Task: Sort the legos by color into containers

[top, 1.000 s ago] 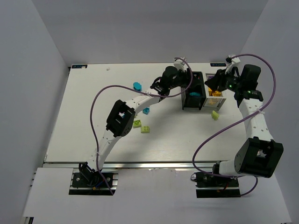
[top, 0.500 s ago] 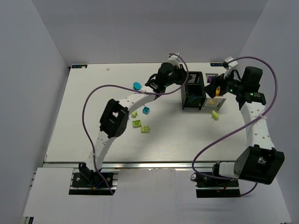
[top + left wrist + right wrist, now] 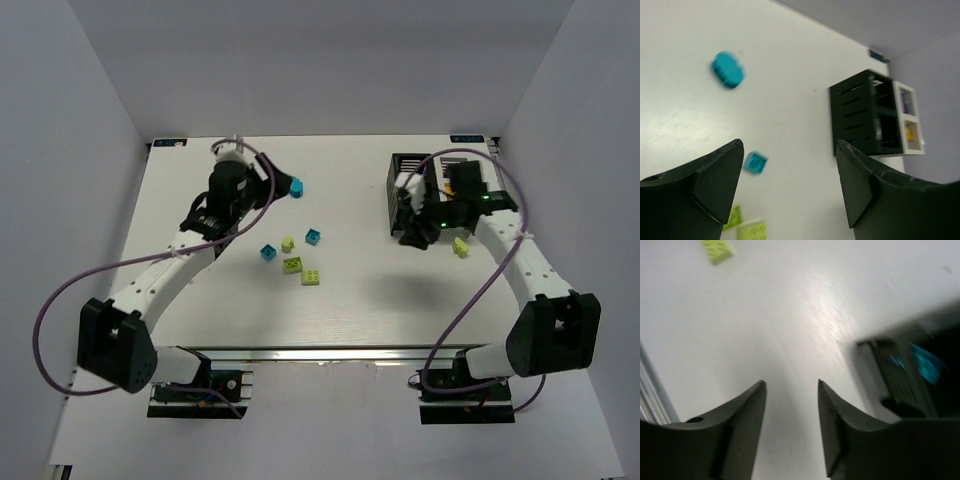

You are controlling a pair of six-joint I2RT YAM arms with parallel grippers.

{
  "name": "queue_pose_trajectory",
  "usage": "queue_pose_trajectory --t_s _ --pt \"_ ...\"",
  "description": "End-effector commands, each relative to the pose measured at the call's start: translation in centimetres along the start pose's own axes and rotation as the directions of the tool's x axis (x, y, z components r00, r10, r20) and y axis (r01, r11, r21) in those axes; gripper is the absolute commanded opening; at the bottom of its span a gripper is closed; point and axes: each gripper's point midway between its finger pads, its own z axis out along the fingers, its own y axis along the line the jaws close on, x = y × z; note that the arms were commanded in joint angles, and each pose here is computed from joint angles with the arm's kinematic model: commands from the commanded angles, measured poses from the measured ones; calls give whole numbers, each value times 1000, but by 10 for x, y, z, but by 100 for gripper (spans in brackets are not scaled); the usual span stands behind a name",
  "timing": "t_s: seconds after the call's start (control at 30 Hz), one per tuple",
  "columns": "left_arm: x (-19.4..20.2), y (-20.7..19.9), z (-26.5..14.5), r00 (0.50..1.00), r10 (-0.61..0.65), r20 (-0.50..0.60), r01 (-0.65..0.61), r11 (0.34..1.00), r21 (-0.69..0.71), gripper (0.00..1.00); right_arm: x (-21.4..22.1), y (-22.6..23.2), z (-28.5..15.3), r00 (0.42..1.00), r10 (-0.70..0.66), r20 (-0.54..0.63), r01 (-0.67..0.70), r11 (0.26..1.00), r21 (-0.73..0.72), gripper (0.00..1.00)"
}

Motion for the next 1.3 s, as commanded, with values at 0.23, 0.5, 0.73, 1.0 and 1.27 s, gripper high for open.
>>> queue_pose_trajectory --t_s 0.23,0.5,0.73,1.0,1.27 --pt "79 116 -85 980 -152 -126 97 927 -364 85 -46 42 118 995 -24 -101 18 998 -58 89" --pt "103 144 -129 966 -246 -83 185 876 -445 84 -90 29 215 976 154 -153 -155 988 4 89" --pt "104 151 -150 957 -291 -17 252 855 -454 84 -92 36 251 979 135 -155 -145 988 -57 89" --pt "107 150 -154 943 -332 3 299 846 -441 84 -79 36 278 982 73 -177 -79 996 -29 87" --pt "103 149 -154 943 -332 9 300 843 -447 84 -70 29 287 981 47 -188 -45 999 15 74"
